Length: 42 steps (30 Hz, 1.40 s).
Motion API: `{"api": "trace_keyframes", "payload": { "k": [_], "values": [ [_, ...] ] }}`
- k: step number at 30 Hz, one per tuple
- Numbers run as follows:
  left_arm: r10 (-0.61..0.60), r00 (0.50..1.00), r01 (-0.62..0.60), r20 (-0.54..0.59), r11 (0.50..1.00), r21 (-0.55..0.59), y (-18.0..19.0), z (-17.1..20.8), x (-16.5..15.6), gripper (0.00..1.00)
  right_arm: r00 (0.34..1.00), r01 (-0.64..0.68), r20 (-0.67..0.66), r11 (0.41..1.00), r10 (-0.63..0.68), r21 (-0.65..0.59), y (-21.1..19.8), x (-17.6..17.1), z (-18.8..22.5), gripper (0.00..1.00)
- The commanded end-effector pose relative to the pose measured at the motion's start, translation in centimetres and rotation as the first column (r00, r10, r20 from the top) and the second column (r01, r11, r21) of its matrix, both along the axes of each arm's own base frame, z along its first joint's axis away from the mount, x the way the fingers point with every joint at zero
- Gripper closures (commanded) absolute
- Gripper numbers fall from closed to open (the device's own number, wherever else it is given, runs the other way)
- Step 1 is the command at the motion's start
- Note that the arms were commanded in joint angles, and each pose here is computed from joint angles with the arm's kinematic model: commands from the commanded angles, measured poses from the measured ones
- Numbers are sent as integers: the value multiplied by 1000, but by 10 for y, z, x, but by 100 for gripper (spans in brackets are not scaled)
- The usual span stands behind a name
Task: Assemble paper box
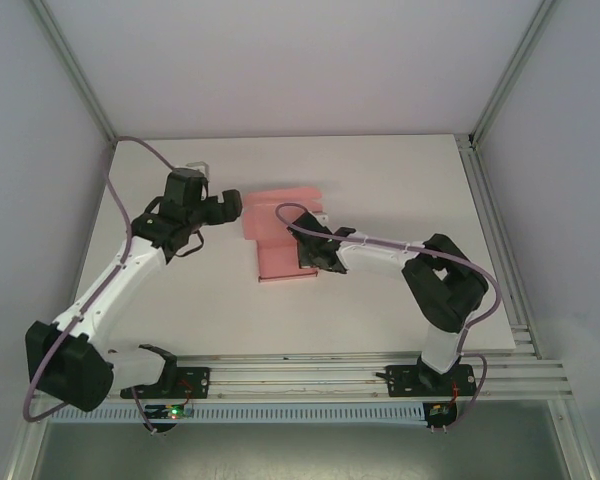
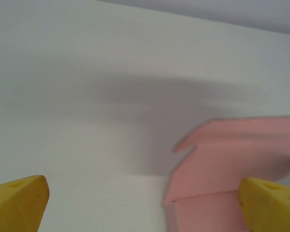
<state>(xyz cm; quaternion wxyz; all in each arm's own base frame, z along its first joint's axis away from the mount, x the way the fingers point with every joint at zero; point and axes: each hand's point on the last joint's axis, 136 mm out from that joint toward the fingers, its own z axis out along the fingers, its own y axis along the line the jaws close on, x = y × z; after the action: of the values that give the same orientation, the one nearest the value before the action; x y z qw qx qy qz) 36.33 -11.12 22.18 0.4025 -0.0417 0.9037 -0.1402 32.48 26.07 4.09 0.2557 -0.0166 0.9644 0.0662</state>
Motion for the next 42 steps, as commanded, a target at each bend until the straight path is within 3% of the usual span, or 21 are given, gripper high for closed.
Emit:
{"api": "trace_keyframes", "payload": {
  "k": [1, 3, 6, 12, 14, 17, 18, 19, 21, 27, 32, 36, 42],
  "values": [
    [-222, 975, 221, -2, 972, -81, -42, -6, -2, 0, 997, 80, -7, 992, -80, 102, 8, -11, -1, 77],
    [-284, 959, 283, -14, 957, -64, -51, -14, -4, 0, 996, 68, 42, 992, -72, 106, 6, -10, 13, 72],
    [-348, 937, 347, -30, 938, -15, -55, -22, -2, 1, 993, 27, 109, 997, -34, 66, -3, -6, 36, 54],
    [-419, 905, 424, -74, 903, 64, -57, -40, 13, 20, 949, -27, 304, 981, 86, -194, -47, 21, 80, 21],
    [-454, 886, 460, -95, 886, 62, -60, -45, 18, 27, 931, -98, 327, 973, 164, -207, -48, 32, 91, 2],
    [-471, 872, 481, -132, 874, 65, -59, -52, 29, 35, 908, -240, 325, 964, 264, -112, -39, 52, 97, 2],
    [-473, 868, 487, -151, 870, 76, -58, -54, 33, 44, 894, -319, 314, 946, 321, -59, -33, 58, 97, 2],
    [-477, 863, 495, -167, 865, 83, -57, -55, 35, 48, 897, -332, 303, 943, 321, -17, -34, 67, 99, 2],
    [-490, 850, 512, -195, 854, 87, -57, -57, 36, 49, 864, -443, 290, 895, 411, 51, -28, 78, 104, 2],
    [-541, 807, 567, -239, 822, 57, -63, -72, 30, 48, 786, -612, 265, 761, 558, 216, -17, 88, 108, 9],
    [-521, 812, 554, -263, 830, 68, -58, -83, 32, 47, 782, -622, 242, 746, 574, 238, -20, 96, 100, 21],
    [-509, 811, 551, -287, 830, 85, -56, -90, 37, 46, 771, -637, 213, 731, 600, 246, -17, 95, 92, 24],
    [-492, 817, 539, -300, 837, 97, -48, -98, 47, 46, 781, -624, 164, 745, 602, 236, -18, 95, 80, 39]
  ]
}}
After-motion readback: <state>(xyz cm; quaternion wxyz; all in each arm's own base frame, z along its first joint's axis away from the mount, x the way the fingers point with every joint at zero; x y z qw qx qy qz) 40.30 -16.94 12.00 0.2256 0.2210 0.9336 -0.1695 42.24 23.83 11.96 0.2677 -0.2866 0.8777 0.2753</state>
